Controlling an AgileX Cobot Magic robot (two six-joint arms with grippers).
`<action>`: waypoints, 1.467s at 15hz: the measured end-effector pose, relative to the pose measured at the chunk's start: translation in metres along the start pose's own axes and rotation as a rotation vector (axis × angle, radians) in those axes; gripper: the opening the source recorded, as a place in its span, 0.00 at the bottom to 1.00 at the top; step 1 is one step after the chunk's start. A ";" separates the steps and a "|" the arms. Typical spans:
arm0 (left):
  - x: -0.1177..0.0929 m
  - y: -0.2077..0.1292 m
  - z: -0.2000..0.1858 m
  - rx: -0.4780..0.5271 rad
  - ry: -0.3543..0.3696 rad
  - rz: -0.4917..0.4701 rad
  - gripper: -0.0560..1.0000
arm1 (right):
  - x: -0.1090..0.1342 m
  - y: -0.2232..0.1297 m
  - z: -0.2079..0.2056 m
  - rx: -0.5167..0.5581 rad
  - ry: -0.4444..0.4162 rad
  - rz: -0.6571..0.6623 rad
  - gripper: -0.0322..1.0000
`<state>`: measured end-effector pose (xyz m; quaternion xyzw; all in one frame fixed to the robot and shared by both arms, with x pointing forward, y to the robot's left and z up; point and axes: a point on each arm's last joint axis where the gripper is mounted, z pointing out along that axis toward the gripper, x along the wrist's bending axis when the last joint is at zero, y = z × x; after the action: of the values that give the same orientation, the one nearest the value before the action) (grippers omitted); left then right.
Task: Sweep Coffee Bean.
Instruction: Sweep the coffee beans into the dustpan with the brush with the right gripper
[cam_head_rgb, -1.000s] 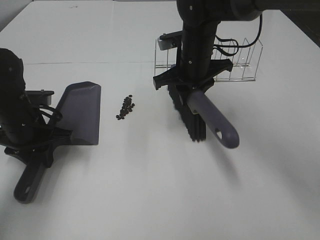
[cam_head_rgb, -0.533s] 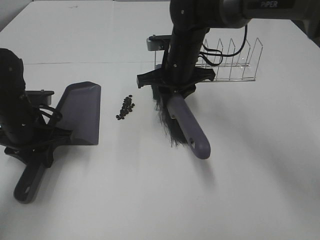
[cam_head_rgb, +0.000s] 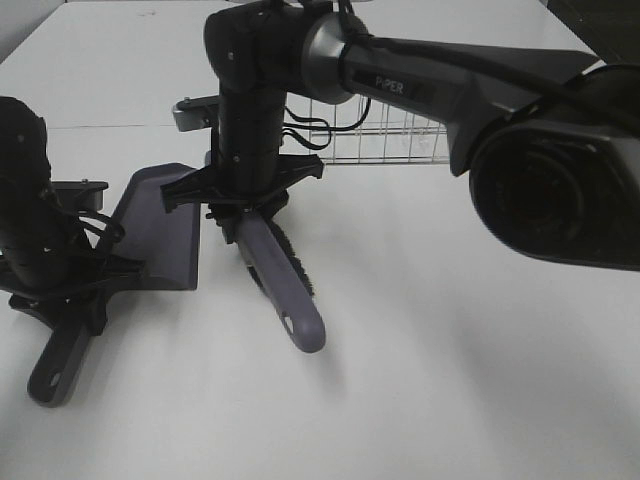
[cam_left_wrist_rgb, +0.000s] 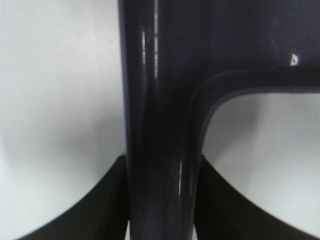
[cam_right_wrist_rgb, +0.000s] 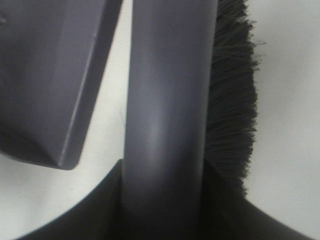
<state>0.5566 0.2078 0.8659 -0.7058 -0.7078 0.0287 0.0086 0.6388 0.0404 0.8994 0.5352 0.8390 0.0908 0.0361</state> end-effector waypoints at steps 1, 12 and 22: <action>0.000 0.000 0.000 0.000 0.000 0.000 0.36 | 0.008 0.003 -0.006 -0.016 0.013 -0.011 0.30; 0.000 0.000 0.000 -0.001 0.000 0.000 0.36 | -0.004 0.036 -0.090 -0.276 -0.067 -0.055 0.30; 0.000 0.000 0.000 0.001 0.000 0.000 0.36 | -0.045 0.012 -0.016 0.005 -0.038 0.021 0.30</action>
<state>0.5569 0.2077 0.8663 -0.7058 -0.7077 0.0290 0.0090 0.6662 0.0023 0.9153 0.5458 0.8327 0.0789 0.0495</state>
